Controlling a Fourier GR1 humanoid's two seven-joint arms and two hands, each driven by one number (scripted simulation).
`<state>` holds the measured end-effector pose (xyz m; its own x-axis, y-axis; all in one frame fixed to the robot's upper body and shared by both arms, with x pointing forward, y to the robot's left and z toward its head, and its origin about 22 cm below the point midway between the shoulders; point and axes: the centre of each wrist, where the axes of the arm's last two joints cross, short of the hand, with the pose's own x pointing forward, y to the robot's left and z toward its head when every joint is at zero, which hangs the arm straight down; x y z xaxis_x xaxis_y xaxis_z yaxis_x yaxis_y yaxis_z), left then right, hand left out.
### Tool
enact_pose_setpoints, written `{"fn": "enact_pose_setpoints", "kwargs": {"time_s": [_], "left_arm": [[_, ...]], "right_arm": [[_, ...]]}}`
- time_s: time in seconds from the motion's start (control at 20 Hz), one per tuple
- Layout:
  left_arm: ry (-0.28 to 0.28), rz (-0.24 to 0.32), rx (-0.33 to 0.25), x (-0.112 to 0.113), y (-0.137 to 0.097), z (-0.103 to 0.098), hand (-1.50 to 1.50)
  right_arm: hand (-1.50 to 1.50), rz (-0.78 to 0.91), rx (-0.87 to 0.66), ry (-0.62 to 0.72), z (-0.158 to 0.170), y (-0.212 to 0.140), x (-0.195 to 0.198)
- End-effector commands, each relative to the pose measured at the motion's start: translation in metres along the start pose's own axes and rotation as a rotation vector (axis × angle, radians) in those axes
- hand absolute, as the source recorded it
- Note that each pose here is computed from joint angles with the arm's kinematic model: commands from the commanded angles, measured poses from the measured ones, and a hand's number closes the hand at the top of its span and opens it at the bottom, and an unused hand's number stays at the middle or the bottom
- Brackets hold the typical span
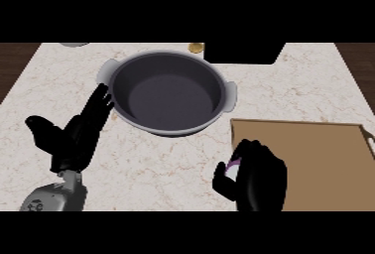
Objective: Pick the can from the tray and place it in the pot
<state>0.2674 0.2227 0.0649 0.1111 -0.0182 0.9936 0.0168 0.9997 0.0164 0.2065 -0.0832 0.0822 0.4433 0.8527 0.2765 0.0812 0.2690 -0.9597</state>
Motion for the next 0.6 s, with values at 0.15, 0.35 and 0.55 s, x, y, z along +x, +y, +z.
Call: {"fn": "enact_pose_setpoints", "kwargs": {"time_s": [0.15,0.35,0.55], "left_arm": [[-0.021,-0.006,0.014,-0.001,-0.001,0.000,0.00],[-0.001,-0.013,0.000,0.000,0.004,-0.001,0.00],[-0.005,-0.015,-0.014,-0.002,-0.005,-0.001,0.00]], "right_arm": [[1.50,-0.074,-0.231,0.044,0.039,-0.041,0.032],[1.50,-0.095,-0.370,-0.074,0.048,-0.073,0.054],[1.50,-0.153,-0.433,-0.156,0.048,-0.089,0.074]]}}
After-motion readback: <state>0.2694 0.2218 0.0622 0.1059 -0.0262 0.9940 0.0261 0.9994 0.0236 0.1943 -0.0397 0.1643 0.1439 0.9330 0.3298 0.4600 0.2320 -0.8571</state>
